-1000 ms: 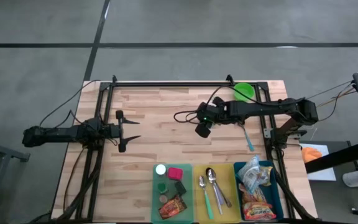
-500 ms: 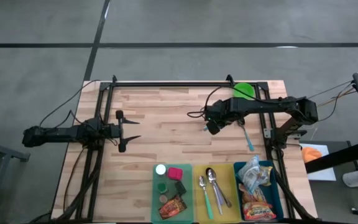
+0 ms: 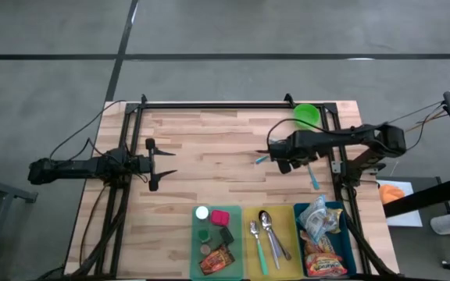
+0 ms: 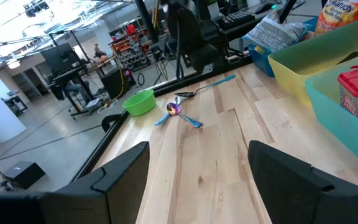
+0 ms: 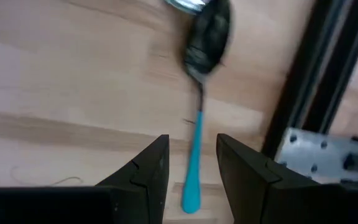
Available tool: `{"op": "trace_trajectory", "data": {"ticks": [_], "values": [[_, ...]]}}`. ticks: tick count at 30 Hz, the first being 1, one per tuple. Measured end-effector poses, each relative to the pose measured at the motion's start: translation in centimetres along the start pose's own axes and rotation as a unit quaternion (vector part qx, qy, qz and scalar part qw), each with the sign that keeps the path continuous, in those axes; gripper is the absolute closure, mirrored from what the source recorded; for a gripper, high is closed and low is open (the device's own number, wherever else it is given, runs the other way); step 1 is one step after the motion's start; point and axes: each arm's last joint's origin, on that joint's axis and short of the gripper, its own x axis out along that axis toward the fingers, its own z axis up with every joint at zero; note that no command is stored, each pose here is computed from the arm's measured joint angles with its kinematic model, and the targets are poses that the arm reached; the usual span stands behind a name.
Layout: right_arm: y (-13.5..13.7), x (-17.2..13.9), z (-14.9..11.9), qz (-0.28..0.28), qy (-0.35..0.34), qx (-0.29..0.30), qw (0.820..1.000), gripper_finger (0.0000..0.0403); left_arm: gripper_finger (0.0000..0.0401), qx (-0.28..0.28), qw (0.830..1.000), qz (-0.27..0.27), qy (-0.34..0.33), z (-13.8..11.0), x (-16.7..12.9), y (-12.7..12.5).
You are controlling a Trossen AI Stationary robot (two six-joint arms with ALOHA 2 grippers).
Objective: Pick & Place Food Item
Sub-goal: Put the right blue spoon into the yellow bin
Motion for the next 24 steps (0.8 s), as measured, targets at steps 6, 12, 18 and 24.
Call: {"op": "trace_trajectory", "data": {"ticks": [6,12,18,24], "values": [[-1.4,1.8,-1.1,0.029,-0.004,0.046,0.999,0.0271,0.0126,0.0,1.0,0.0,0.0,0.0,0.0,0.0],[-3.1,3.3,-1.9,0.072,-0.016,0.084,0.994,0.0271,0.0126,0.0,1.0,0.0,0.0,0.0,0.0,0.0],[-4.0,5.0,-2.4,0.11,-0.029,0.094,0.989,0.0271,0.0126,0.0,1.0,0.0,0.0,0.0,0.0,0.0],[-4.3,6.9,-2.6,0.108,-0.03,0.095,0.989,0.0271,0.0126,0.0,1.0,0.0,0.0,0.0,0.0,0.0]]}}
